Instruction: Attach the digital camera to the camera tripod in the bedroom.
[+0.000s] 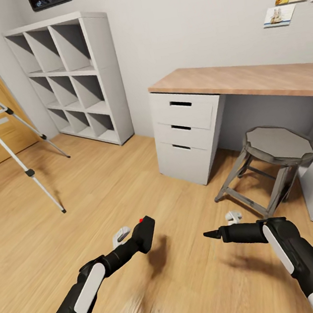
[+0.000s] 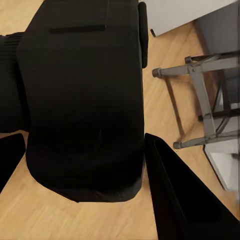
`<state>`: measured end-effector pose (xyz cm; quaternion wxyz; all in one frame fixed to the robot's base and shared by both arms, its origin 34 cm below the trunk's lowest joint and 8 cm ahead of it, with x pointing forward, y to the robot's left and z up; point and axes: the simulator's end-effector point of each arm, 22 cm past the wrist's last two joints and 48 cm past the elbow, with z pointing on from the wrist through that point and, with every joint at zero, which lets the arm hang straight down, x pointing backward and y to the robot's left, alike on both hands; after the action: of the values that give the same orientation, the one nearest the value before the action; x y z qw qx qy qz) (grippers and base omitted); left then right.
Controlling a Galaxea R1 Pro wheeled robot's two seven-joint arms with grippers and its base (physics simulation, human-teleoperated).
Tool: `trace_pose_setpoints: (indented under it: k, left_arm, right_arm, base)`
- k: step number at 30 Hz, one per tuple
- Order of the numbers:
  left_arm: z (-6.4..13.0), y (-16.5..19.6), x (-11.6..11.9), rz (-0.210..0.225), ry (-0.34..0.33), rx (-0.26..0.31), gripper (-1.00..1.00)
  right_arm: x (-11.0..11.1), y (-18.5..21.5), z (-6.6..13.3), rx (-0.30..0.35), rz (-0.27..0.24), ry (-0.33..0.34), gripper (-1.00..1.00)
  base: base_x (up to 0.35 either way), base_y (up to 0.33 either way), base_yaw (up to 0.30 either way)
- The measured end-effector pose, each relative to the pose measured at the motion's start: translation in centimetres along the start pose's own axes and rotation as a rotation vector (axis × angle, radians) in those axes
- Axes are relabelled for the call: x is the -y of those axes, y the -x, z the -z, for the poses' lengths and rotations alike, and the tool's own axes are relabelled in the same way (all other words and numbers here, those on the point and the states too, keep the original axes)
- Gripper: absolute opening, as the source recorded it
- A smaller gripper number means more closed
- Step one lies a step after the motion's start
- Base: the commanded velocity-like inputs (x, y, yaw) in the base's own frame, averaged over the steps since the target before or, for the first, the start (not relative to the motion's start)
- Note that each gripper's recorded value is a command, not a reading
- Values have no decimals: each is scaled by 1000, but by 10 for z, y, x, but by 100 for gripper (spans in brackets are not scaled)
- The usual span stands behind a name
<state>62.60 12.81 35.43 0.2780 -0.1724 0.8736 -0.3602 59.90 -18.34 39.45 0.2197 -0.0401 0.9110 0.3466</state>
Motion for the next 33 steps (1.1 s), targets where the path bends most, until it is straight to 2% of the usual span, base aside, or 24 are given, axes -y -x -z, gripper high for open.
trace_pose_setpoints:
  k: [7, 12, 16, 33]
  left_arm:
    - [7, 8, 14, -9, -20, 15, -100]
    - [13, 16, 29, 23, -59, 33, -100]
    - [18, 22, 38, 29, -78, 50, -100]
    - [40, 46, 72, -23, -114, 110, -100]
  right_arm:
    - [-9, 10, 10, 23, 17, 3, 100]
    - [-16, 16, 16, 38, 31, 6, 100]
    - [-21, 21, 21, 50, 41, 7, 100]
    - [-44, 40, 45, 102, 87, 12, 100]
  base:
    - [0, 0, 0]
    - [0, 0, 0]
    - [0, 0, 0]
    - [0, 0, 0]
